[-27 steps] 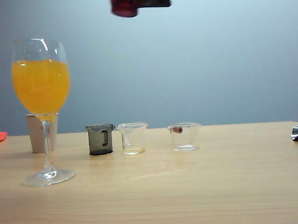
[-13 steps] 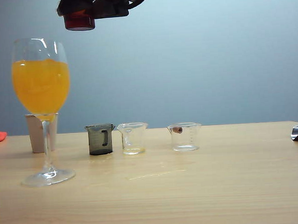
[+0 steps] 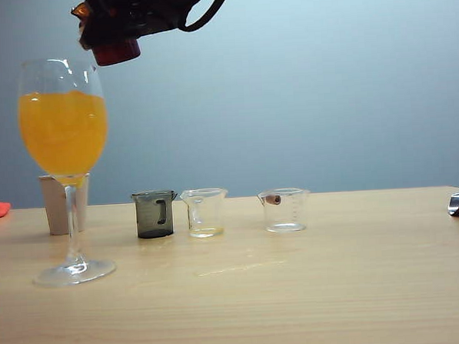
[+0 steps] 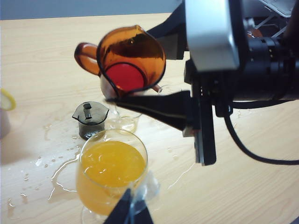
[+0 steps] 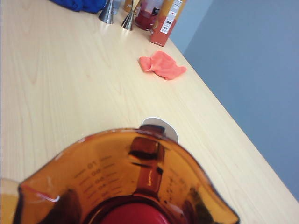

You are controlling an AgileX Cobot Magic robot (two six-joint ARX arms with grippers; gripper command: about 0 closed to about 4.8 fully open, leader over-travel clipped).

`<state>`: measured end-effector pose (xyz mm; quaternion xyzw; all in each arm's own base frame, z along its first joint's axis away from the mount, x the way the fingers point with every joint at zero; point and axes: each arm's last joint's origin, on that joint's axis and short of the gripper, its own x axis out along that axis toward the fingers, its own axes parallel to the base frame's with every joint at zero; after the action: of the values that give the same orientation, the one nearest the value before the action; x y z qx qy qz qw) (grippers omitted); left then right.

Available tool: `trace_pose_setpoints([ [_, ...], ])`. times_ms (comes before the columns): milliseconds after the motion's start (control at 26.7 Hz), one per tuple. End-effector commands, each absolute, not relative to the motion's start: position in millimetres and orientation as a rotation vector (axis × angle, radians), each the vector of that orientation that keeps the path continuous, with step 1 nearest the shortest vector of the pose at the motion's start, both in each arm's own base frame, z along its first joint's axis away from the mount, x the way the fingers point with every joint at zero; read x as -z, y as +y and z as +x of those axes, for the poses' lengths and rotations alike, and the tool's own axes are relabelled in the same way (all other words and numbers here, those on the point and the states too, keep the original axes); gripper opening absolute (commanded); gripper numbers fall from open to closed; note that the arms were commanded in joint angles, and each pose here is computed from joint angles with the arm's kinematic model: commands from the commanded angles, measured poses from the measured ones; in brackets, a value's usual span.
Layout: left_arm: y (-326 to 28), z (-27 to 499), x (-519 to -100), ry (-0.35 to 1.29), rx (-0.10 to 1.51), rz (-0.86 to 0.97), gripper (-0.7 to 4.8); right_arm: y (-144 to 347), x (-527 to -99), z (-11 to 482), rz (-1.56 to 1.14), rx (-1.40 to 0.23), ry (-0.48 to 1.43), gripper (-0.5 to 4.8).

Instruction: Pick up the fourth measuring cup from the left, pour the grenadine inside into the goblet, and finally put the measuring cup back in its original place.

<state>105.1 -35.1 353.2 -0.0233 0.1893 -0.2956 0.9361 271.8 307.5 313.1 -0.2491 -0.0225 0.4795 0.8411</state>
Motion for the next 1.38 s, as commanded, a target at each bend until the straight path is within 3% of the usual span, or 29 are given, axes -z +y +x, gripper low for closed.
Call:
trace_pose_setpoints([
  [37, -34, 105, -354, 0.389, 0.581, -0.043, -0.05, 309, -319, 269, -0.562, -1.026, -0.113, -0.05],
  [486, -34, 104, -352, 0.407, 0.571, -0.043, -0.05, 324, -307, 262, -0.831, -1.046, -0.253, -0.05],
  [1383, -34, 104, -352, 0.414, 0.570, -0.043, -0.05, 324, -312, 263, -1.119, -0.952, -0.455, -0.05],
])
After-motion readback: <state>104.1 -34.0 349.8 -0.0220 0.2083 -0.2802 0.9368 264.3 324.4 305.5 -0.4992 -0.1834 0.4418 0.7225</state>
